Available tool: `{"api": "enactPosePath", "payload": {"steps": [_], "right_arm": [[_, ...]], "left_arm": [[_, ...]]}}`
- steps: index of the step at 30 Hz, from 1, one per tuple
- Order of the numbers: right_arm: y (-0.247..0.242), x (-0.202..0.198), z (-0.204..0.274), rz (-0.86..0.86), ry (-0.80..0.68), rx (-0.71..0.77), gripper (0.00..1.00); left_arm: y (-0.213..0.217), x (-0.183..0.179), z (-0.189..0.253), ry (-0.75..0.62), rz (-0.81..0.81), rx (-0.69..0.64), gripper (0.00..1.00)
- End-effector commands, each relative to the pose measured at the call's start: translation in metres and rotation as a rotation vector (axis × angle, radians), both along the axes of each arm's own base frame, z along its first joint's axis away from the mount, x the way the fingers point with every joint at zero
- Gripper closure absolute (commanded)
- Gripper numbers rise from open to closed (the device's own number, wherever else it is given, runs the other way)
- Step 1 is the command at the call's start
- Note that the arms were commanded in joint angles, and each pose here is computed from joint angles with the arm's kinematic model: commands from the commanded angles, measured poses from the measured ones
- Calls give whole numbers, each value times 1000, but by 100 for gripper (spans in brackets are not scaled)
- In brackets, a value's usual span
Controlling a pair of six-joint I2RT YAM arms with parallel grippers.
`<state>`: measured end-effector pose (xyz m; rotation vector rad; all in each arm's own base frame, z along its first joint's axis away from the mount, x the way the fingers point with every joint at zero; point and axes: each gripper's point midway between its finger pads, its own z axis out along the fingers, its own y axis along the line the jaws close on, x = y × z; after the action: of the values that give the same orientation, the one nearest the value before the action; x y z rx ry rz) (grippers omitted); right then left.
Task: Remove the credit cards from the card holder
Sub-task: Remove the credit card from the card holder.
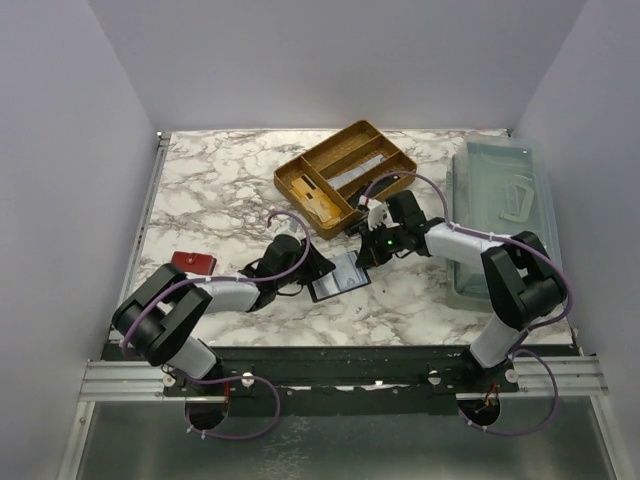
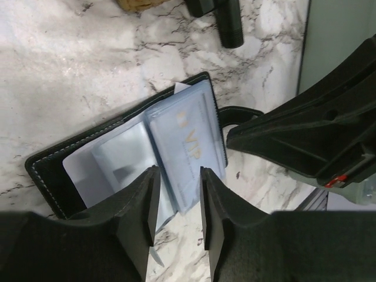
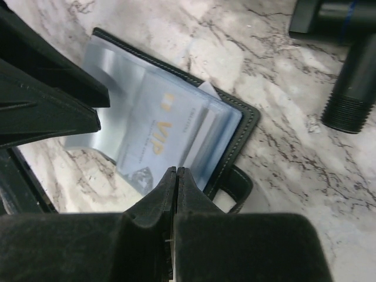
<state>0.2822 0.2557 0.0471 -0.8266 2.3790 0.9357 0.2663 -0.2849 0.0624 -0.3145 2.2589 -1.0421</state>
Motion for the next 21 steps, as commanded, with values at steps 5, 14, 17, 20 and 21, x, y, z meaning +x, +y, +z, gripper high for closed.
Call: {"api": "enactPosePath", "payload": {"steps": [5,14,17,20,21], "right_arm": [[6,4,-6,6,13,-10,100],[15,-9,-10,43,106,45,98],[16,-10,-12,31,133,45,95],[14,-9,-15,19,143,29,92],[14,-8,-16,13,139,23,90]], "left_arm": [[-4,-4,-18,27,-41,33,64],[-8,-10,-26,47,-69,20,63],[-8,-11,-30,57,-73,15,64],[-9,-12,-31,60,-76,8,64],[-9,-12,-31,59,-76,5,64]]}}
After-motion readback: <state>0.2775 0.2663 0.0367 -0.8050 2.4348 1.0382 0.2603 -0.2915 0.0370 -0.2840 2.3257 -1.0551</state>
